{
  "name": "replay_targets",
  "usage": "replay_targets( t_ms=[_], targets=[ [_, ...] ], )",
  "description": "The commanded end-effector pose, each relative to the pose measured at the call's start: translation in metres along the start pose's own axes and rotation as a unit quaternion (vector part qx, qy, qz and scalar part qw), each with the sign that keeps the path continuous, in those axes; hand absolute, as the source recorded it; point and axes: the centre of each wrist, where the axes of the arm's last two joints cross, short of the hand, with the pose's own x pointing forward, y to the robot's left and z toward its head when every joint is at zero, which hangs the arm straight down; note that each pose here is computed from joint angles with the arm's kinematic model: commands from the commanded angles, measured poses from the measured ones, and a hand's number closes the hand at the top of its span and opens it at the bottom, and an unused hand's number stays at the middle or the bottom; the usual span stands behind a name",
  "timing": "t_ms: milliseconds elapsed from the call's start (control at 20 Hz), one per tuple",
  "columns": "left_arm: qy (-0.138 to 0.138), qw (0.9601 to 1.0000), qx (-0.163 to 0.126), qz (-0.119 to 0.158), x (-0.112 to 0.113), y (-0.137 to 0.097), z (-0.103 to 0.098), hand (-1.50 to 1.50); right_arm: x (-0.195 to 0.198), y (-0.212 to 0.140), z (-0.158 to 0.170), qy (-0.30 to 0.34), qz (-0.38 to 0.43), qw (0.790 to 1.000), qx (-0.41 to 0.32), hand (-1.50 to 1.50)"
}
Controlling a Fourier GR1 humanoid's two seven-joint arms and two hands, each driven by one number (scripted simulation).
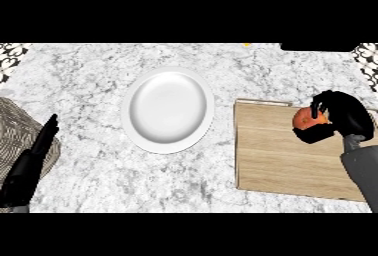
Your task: Pick the squash from the tray and place it in the plate
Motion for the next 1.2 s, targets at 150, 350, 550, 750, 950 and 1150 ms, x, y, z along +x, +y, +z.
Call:
replay_targets(
  t_ms=[150, 350, 550, 750, 950, 1150],
  targets=[
    [0.008, 0.9999, 0.014, 0.0, -0.009, -0.012, 0.019, 0.0, 0.037, -0.034, 0.004, -0.077, 0.003, 0.986, -0.145, 1.5],
    [0.011, 0.9998, 0.014, -0.001, -0.017, -0.006, 0.013, 0.0, 0.076, -0.067, 0.019, -0.179, -0.032, 0.963, -0.199, 1.5],
    [0.016, 0.9998, 0.01, -0.007, -0.014, 0.01, 0.007, 0.0, 0.097, -0.074, 0.049, -0.253, -0.075, 0.948, -0.175, 1.5],
    [0.011, 0.9999, 0.01, -0.004, -0.005, -0.008, 0.013, 0.0, 0.137, -0.07, 0.074, -0.286, -0.093, 0.944, -0.139, 1.5],
    [0.007, 0.9999, 0.013, 0.0, -0.004, 0.009, -0.008, 0.0, 0.185, -0.073, 0.081, -0.306, -0.112, 0.936, -0.129, 1.5],
    [0.006, 1.0, 0.007, 0.0, -0.007, 0.007, -0.006, 0.0, 0.229, -0.077, 0.079, -0.305, -0.121, 0.939, -0.105, 1.5]
  ],
)
